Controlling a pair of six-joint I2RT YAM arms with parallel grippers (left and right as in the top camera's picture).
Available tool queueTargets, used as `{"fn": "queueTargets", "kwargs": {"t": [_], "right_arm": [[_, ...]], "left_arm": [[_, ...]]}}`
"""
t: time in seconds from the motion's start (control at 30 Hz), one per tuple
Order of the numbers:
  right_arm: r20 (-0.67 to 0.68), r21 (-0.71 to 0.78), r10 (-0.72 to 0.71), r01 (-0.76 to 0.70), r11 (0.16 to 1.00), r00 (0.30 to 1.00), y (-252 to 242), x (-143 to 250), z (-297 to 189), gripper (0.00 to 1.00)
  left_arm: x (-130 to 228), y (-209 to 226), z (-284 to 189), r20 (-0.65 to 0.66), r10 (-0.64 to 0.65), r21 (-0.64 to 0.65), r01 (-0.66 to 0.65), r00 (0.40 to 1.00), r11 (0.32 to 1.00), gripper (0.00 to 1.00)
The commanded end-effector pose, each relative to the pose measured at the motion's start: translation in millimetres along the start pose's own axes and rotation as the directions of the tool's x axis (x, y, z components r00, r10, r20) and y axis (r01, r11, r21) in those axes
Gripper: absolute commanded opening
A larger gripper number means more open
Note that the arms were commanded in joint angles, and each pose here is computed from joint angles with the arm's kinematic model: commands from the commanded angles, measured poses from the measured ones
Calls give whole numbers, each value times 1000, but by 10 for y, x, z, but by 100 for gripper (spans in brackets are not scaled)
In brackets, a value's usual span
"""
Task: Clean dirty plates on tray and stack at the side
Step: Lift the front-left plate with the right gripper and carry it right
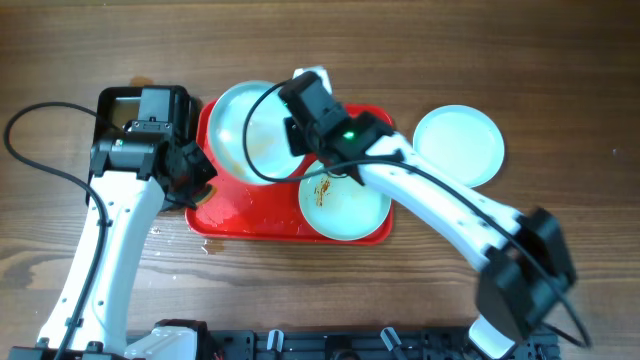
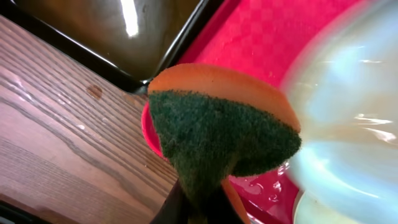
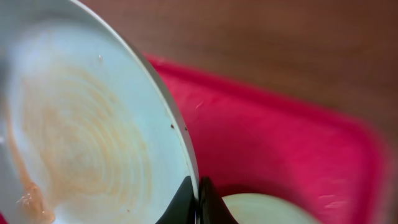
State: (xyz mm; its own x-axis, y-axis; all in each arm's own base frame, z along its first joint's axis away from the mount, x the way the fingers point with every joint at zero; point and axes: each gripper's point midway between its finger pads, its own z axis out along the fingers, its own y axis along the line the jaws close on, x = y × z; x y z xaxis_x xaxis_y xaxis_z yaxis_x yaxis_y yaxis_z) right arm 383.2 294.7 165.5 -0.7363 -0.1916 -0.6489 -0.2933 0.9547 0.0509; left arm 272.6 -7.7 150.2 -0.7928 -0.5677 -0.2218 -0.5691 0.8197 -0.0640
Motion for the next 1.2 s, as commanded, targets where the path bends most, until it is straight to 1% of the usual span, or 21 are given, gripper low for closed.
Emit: {"fn": "queueTargets", "kwargs": {"t": [0.0,0.03,0.1,0.23,0.3,0.33,0.4,0.5,0.6,0.7,0.87,0.93,1.0,1.07,1.1,1.13,1.17], "right_arm": [[102,302,-192,154,941,976,-510,-342,-347,4],[99,341,-218,172,924,971,-558,-356,-375,4],[74,414,-320,263,871,944,-602,-388,-437,4],[112,549,-382,263,793,917,-681,-576,-599,4],[144,602,-447,280,748,883,-641,-766,-699,4],[142,607,-472,300,736,870,-624,-808,-710,5],[113,636,-542,359,683,832,-616,-897,-752,4],[84,763,-551,302,571,830,-796,-1033,-988,4],[20,817,-600,333,471,800,-820,-1143,-1139,4],[-11,840,-607,337,426,795,-848,-1174,-1211,4],[-24,856,-589,321,405,808,-898,-1153,-1256,4],[-19,851,-581,318,418,814,-903,-1115,-1225,4],[-2,831,-563,315,459,826,-917,-1037,-1138,4],[8,795,-523,312,521,852,-1015,-923,-992,4],[17,786,-478,284,550,878,-1126,-852,-937,4],[39,776,-392,219,591,919,-1310,-737,-877,5],[45,766,-337,184,615,940,-1427,-658,-845,4]], "left_arm": [[112,15,71,-46,31,11,-30,998,999,4],[129,26,96,-51,31,7,-30,998,1000,4],[174,54,176,-63,34,-2,-34,997,999,4],[225,47,316,-71,35,10,-34,997,999,4],[277,-66,405,-90,40,76,-33,995,997,4],[288,-114,428,-94,44,103,-34,995,994,4],[305,-173,478,-98,45,138,-31,994,990,4],[300,-188,534,-88,45,148,-31,995,988,4],[287,-207,537,-82,45,157,-31,996,987,4],[287,-207,537,-82,45,157,-31,996,987,4],[286,-208,537,-82,45,157,-31,996,987,4],[286,-208,537,-82,45,157,-31,996,987,4],[281,-213,537,-80,45,159,-32,996,987,4],[281,-213,537,-80,45,159,-32,996,987,4],[282,-212,537,-80,45,159,-32,996,987,4],[287,-207,537,-82,45,157,-32,996,987,4],[291,-204,538,-84,45,156,-32,995,987,4]]}}
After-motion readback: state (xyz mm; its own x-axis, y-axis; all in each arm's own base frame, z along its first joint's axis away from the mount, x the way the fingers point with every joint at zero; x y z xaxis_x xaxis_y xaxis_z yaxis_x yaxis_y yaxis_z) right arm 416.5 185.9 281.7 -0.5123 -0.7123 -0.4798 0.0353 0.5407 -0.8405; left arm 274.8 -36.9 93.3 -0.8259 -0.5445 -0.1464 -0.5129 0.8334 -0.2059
